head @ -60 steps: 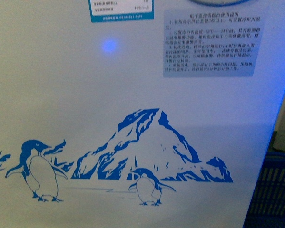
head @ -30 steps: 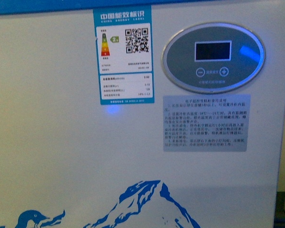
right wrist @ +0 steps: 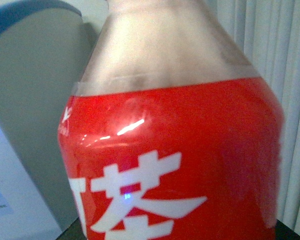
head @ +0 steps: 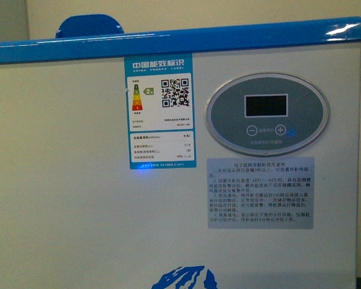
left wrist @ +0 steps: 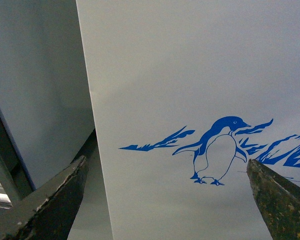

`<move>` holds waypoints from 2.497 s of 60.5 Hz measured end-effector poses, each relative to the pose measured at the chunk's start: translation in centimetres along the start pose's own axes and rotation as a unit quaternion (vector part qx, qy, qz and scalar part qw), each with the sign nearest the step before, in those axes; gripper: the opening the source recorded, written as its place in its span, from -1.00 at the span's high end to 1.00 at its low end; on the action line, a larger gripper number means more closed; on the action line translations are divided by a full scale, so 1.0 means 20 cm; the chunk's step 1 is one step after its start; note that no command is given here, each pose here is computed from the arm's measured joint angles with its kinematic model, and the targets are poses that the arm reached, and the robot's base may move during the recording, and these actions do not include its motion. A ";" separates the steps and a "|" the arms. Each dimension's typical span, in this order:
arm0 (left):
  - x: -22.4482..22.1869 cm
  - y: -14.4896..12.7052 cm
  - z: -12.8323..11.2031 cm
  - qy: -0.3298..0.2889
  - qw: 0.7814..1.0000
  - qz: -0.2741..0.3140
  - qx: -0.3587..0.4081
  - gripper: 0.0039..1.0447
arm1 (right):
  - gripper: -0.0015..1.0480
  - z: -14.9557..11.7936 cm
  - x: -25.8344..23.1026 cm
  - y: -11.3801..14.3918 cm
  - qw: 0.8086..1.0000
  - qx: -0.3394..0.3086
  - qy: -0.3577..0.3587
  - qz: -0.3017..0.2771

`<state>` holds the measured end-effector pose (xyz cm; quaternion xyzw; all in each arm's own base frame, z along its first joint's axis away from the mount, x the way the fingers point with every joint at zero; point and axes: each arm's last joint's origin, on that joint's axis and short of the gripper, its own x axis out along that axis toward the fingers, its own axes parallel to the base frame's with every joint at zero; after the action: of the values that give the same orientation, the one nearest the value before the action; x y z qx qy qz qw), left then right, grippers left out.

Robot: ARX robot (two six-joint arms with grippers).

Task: Put drink in fridge

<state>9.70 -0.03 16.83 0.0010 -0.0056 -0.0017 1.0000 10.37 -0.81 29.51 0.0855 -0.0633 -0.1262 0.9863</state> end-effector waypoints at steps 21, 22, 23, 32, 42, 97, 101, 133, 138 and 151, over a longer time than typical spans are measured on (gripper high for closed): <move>0.00 0.00 0.00 0.000 1.000 0.000 0.000 -0.85 | 0.27 -0.16 -0.04 0.04 1.000 0.002 -0.010 -0.007; 0.00 0.00 0.00 0.000 1.000 0.000 0.000 -0.85 | 0.27 -0.17 -0.04 0.04 1.000 0.001 -0.010 -0.011; 0.00 0.00 0.00 0.000 1.000 0.000 0.000 -0.85 | 0.27 -0.17 -0.04 0.04 1.000 0.001 -0.009 -0.015; 0.00 0.00 0.00 0.000 1.000 0.000 0.000 -0.85 | 0.27 -0.20 -0.05 0.03 1.000 -0.003 -0.005 -0.025; 0.00 0.00 0.00 0.000 1.000 0.000 0.000 -0.85 | 0.27 -0.20 -0.05 0.03 1.000 -0.005 -0.005 -0.024; 0.00 0.00 0.00 0.000 1.000 0.000 0.000 -0.85 | 0.28 -0.21 -0.05 0.03 1.000 -0.009 -0.003 -0.024; 0.00 0.00 0.00 0.000 1.000 0.000 0.000 -0.85 | 0.28 -0.21 -0.05 0.03 1.000 -0.009 -0.003 -0.024; 0.00 0.00 0.00 0.000 1.000 0.000 0.000 -0.85 | 0.29 -0.21 -0.05 0.03 1.000 -0.009 -0.004 -0.024; 0.03 0.00 0.00 0.074 0.992 -0.041 -0.097 -0.85 | 0.29 -0.21 -0.05 0.03 1.000 -0.009 -0.003 -0.024; 0.36 0.04 0.19 0.039 0.986 -0.075 -0.146 -0.85 | 0.29 -0.21 -0.05 0.03 1.000 -0.009 -0.003 -0.024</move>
<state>16.78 0.77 20.75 -0.1443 0.0337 -0.0774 0.9859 10.17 0.71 25.48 0.0780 -0.0635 -0.1502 0.9835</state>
